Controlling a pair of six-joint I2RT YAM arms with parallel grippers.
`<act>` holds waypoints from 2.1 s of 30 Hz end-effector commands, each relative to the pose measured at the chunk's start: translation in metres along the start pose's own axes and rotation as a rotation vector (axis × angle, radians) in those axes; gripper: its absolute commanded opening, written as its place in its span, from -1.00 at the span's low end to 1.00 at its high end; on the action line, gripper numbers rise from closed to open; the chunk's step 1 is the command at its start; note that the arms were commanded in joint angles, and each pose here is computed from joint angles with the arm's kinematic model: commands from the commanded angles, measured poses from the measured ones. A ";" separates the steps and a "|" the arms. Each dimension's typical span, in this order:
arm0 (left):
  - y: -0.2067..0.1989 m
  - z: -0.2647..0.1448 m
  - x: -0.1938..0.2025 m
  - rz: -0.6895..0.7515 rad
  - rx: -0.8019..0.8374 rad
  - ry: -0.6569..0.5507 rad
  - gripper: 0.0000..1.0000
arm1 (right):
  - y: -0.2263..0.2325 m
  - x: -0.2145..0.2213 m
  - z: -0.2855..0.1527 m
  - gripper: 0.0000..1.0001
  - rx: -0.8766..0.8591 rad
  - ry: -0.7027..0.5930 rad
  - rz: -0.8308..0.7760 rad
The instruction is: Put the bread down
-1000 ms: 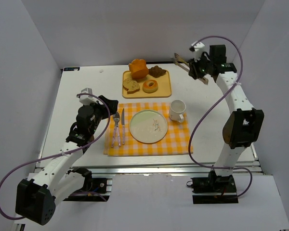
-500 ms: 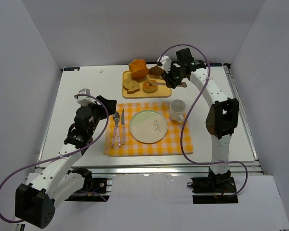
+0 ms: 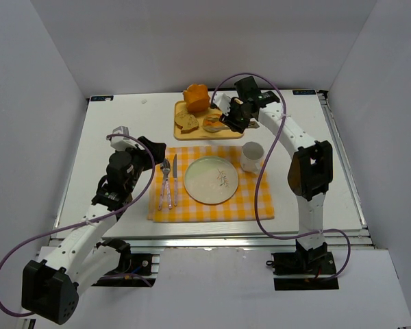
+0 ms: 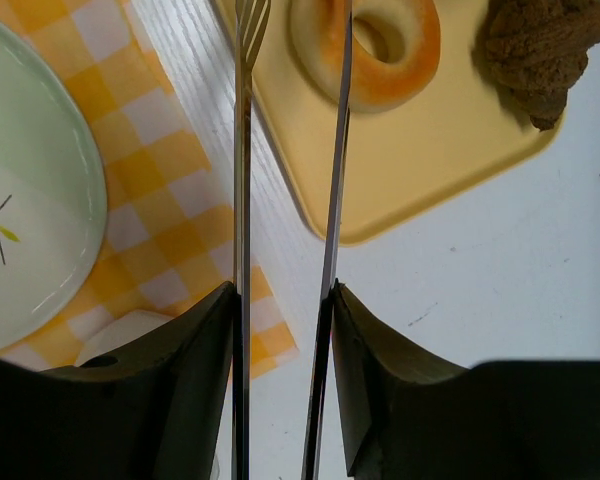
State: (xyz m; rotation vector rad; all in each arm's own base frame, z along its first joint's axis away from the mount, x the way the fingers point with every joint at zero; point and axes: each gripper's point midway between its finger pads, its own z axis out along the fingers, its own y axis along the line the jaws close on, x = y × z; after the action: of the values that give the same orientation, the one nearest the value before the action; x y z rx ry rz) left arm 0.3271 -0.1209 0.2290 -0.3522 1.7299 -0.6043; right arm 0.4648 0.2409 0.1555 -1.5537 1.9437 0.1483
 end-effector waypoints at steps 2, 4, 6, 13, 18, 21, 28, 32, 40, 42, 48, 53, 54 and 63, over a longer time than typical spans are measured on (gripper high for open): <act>-0.001 -0.003 -0.009 0.006 -0.001 -0.024 0.63 | -0.016 -0.006 -0.011 -0.06 0.078 -0.007 -0.031; -0.001 -0.004 -0.010 0.005 -0.002 -0.026 0.63 | -0.016 -0.003 -0.011 -0.06 0.087 0.005 -0.035; -0.001 -0.004 -0.009 0.004 -0.001 -0.024 0.63 | -0.014 0.002 -0.008 -0.06 0.086 0.018 -0.033; -0.001 -0.004 -0.011 0.005 -0.001 -0.027 0.63 | -0.012 0.009 0.003 -0.05 0.085 0.044 -0.026; -0.001 -0.008 -0.013 0.005 -0.004 -0.035 0.63 | -0.013 0.007 0.005 -0.10 0.092 0.046 -0.035; 0.000 -0.008 -0.012 0.003 -0.006 -0.035 0.63 | -0.012 0.005 0.004 -0.22 0.095 0.044 -0.045; -0.001 -0.009 -0.015 0.002 -0.003 -0.042 0.63 | -0.008 0.006 0.005 -0.60 0.079 0.054 -0.044; -0.002 -0.009 -0.015 0.003 -0.002 -0.043 0.63 | -0.009 0.002 0.001 -0.83 0.077 0.043 -0.036; -0.002 -0.013 -0.020 0.004 -0.006 -0.053 0.63 | -0.013 -0.025 -0.031 -0.92 0.106 -0.051 -0.034; -0.003 -0.014 -0.023 0.006 -0.006 -0.061 0.63 | -0.003 -0.032 -0.049 -0.92 0.086 -0.094 -0.038; -0.004 -0.015 -0.029 0.007 -0.011 -0.079 0.63 | 0.057 -0.033 -0.092 -0.93 -0.047 -0.186 -0.049; -0.005 -0.014 -0.029 0.006 -0.007 -0.078 0.65 | 0.120 -0.002 -0.095 -0.94 -0.157 -0.170 -0.032; -0.005 -0.014 -0.029 0.006 -0.006 -0.077 0.65 | 0.128 -0.002 -0.100 -0.93 -0.167 -0.184 -0.034; -0.007 -0.011 -0.029 0.006 0.002 -0.073 0.65 | 0.161 0.016 -0.085 -0.86 -0.237 -0.158 0.000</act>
State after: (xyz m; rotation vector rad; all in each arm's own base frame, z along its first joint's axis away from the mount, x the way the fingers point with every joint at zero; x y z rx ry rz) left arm 0.3207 -0.1099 0.2353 -0.3736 1.7129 -0.5697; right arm 0.2805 0.2230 0.1558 -1.6645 1.9151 0.4669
